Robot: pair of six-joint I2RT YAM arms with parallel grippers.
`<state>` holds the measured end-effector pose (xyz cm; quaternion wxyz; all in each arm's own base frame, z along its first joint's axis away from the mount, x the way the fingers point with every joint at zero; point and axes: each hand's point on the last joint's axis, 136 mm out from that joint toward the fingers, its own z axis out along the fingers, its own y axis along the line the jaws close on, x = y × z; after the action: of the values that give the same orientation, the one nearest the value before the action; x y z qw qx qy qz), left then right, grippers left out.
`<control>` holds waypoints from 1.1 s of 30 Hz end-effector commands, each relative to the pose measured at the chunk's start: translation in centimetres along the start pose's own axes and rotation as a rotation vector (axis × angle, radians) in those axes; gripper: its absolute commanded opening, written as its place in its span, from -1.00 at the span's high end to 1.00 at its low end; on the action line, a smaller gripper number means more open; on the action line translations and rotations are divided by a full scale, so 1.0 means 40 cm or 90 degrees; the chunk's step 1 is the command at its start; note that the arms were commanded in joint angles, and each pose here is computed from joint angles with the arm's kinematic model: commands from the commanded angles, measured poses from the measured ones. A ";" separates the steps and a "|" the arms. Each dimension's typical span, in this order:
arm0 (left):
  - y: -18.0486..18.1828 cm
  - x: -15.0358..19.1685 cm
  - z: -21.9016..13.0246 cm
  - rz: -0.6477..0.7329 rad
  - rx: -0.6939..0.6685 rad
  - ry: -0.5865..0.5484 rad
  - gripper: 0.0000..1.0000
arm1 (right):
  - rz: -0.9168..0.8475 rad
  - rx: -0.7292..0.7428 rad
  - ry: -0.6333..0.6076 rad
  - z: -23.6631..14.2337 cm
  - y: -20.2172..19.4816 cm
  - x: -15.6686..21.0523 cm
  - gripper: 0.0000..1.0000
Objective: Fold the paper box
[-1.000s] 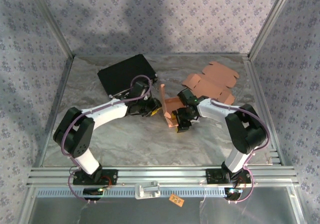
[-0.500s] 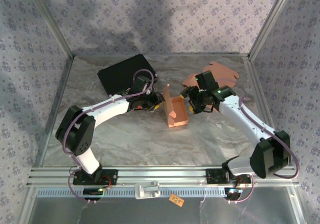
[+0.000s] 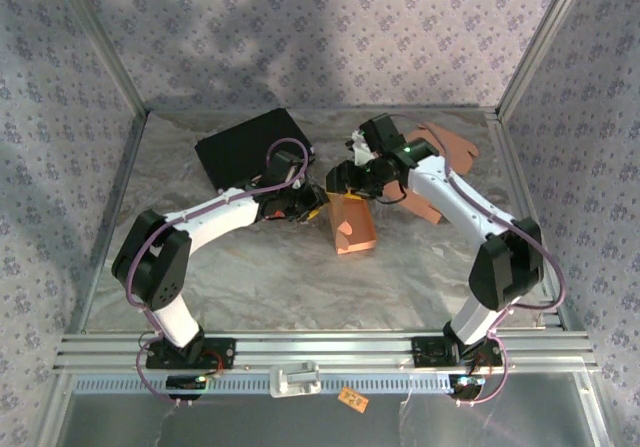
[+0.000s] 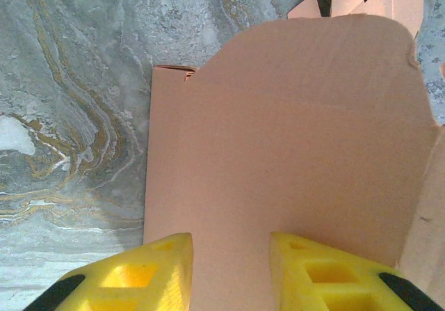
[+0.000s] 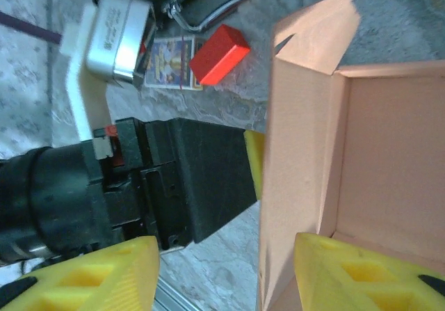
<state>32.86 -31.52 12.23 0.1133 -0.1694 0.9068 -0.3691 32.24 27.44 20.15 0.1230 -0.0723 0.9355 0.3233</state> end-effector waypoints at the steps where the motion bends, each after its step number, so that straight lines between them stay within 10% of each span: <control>1: -0.029 0.000 -0.006 0.022 0.007 0.004 0.32 | -0.013 0.018 0.037 0.016 0.001 0.021 0.02; 10: -0.050 -0.012 -0.045 0.049 -0.002 -0.016 0.21 | 0.088 0.065 -0.005 0.034 -0.018 -0.004 1.00; 25: 0.020 -0.025 -0.249 0.137 -0.089 -0.094 -0.16 | 0.670 0.217 -0.382 -0.132 -0.137 0.013 1.00; 33: 0.073 0.012 -0.257 0.170 -0.103 -0.047 -0.13 | 0.871 0.262 -0.370 -0.063 -0.131 0.061 1.00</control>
<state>29.55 -23.93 18.14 0.1971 -0.0960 0.9333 -0.2843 31.17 22.77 19.24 0.1467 0.5581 0.7946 0.1887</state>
